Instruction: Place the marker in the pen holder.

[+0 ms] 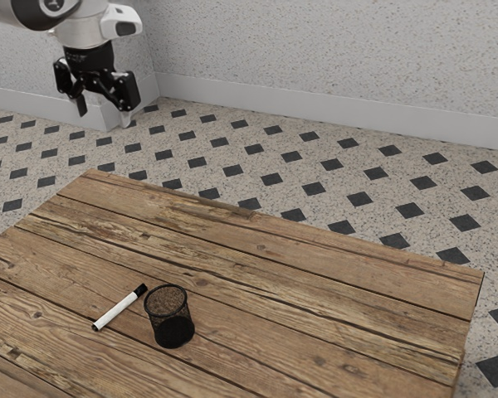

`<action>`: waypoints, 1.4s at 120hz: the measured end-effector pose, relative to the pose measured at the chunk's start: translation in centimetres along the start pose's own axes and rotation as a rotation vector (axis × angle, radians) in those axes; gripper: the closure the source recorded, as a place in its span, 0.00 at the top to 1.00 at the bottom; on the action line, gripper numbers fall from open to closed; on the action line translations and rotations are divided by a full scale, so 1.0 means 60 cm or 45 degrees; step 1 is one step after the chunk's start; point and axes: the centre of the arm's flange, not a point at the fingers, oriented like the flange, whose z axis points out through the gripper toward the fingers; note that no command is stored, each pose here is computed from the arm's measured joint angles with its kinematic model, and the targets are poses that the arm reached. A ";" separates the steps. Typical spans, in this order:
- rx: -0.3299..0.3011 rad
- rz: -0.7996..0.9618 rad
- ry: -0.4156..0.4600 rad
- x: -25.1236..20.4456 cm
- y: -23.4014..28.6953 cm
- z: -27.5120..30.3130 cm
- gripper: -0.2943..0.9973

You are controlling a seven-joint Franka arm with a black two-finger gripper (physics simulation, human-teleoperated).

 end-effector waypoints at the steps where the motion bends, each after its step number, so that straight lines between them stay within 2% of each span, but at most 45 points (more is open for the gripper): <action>1: 0.000 0.000 0.000 0.000 0.001 0.000 0.77; 15: 0.000 -0.007 -0.001 -0.002 0.006 0.002 0.77; 21: -0.005 -0.016 -0.042 -0.012 0.001 0.027 0.77; 32: 0.001 -0.075 -0.239 -0.030 -0.041 0.171 0.77; 41: -0.001 -0.126 -0.360 -0.023 -0.076 0.280 0.77; 50: -0.037 -0.171 -0.452 -0.027 -0.101 0.363 0.77; 56: -0.057 -0.164 -0.525 -0.039 -0.094 0.437 0.77; 62: -0.067 -0.096 -0.557 -0.047 -0.048 0.494 0.77; 69: -0.073 -0.004 -0.557 -0.065 0.012 0.534 0.77; 77: -0.091 0.028 -0.529 -0.073 0.033 0.559 0.77; 91: -0.115 0.035 -0.472 -0.072 0.025 0.582 0.77; 122: -0.141 0.108 -0.426 -0.053 0.010 0.640 0.77; 168: -0.171 0.217 -0.448 -0.075 0.004 0.674 0.77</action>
